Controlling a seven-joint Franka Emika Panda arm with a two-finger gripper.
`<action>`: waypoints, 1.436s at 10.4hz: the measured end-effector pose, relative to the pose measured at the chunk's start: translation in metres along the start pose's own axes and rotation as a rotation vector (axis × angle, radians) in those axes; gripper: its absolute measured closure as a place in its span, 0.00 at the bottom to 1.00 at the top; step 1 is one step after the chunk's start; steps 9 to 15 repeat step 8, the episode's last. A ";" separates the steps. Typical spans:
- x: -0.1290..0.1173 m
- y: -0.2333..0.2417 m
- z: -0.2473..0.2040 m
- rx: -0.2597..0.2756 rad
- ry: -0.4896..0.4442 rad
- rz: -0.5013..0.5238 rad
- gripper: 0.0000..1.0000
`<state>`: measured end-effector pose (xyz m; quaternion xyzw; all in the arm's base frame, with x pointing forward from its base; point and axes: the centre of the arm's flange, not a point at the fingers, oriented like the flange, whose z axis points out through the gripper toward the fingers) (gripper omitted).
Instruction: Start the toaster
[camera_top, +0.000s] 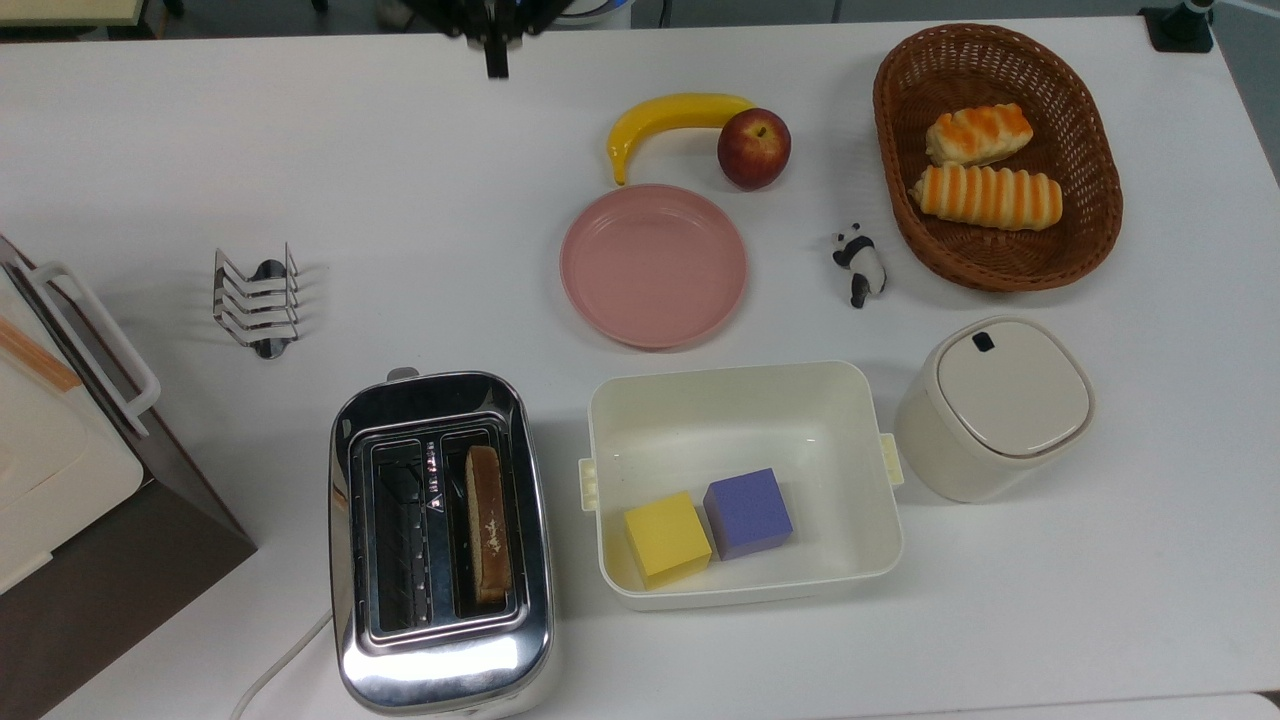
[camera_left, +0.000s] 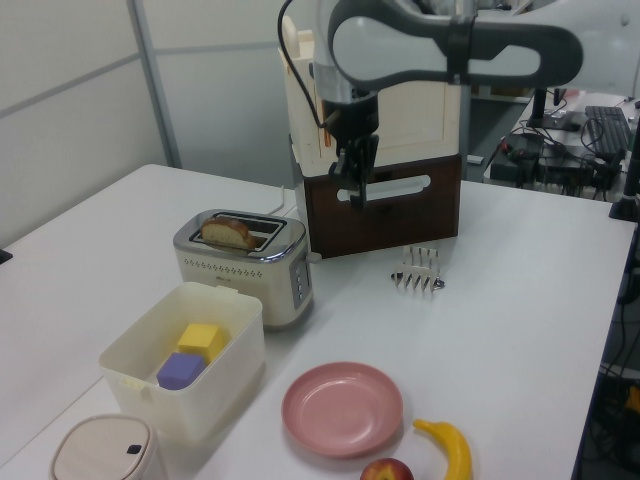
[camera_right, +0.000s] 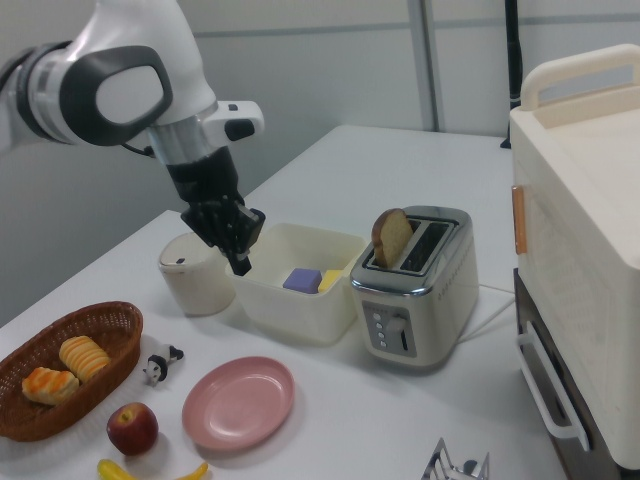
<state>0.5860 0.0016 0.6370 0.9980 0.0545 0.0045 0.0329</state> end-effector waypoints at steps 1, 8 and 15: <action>-0.005 0.000 -0.004 0.000 -0.006 0.001 0.94; -0.008 0.008 -0.003 -0.001 -0.014 0.016 0.00; -0.008 0.008 -0.003 -0.001 -0.014 0.016 0.00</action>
